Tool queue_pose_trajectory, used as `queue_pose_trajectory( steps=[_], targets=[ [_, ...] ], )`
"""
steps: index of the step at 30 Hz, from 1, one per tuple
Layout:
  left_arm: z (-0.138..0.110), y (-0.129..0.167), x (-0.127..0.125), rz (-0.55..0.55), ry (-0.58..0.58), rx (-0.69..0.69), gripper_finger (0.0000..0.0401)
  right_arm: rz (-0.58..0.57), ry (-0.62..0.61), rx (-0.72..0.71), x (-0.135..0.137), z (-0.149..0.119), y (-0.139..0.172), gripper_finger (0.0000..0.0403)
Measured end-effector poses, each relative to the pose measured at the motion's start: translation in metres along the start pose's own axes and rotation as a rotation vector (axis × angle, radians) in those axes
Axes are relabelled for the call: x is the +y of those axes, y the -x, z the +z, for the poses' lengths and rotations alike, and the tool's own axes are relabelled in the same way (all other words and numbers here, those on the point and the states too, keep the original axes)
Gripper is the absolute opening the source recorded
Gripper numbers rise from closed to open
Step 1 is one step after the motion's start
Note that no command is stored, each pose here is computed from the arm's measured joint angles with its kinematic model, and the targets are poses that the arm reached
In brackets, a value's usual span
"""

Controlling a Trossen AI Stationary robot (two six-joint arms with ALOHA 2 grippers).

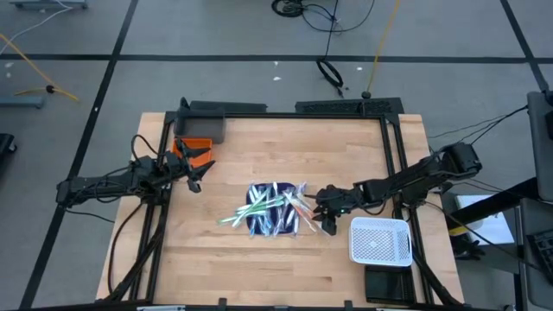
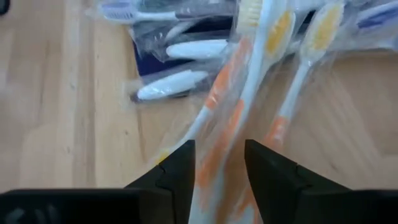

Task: Pick & Place Toothbrushes
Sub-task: Put the orange toothbrush into the transparent black bin

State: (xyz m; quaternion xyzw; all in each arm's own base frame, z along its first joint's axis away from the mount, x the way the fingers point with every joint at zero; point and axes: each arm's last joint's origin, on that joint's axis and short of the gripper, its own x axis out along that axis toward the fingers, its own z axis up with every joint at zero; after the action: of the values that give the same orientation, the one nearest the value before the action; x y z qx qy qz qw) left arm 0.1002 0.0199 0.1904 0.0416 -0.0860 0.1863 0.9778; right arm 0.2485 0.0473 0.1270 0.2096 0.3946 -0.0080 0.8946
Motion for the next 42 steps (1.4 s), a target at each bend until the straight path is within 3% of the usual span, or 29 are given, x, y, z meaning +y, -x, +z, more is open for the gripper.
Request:
queue_pose_trajectory(
  steps=[3, 9, 18, 25, 34, 42],
  targets=[
    [0.0, 0.0, 0.0, 0.0, 0.0, 0.0, 0.0223, -0.009, -0.009, 0.018, -0.001, -0.002, -0.002, 0.0103],
    [0.0, 0.0, 0.0, 0.0, 0.0, 0.0, 0.0223, 0.008, 0.006, -0.004, 0.002, 0.003, 0.002, 0.0016],
    [0.0, 0.0, 0.0, -0.001, 0.001, 0.001, 0.0223, 0.051, 0.091, -0.089, 0.018, 0.031, 0.006, 0.0011],
    [-0.001, -0.001, -0.001, -0.027, 0.124, 0.01, 0.0223, -0.015, 0.195, -0.22, 0.025, 0.059, 0.012, 0.0011],
    [0.003, -0.013, -0.007, -0.127, 0.196, -0.045, 0.0223, -0.062, 0.287, -0.566, 0.014, 0.106, 0.027, 0.0011],
    [0.0, -0.034, -0.013, -0.148, 0.274, -0.096, 0.0223, -0.039, 0.345, -0.759, 0.008, 0.126, 0.04, 0.0011]
  ],
)
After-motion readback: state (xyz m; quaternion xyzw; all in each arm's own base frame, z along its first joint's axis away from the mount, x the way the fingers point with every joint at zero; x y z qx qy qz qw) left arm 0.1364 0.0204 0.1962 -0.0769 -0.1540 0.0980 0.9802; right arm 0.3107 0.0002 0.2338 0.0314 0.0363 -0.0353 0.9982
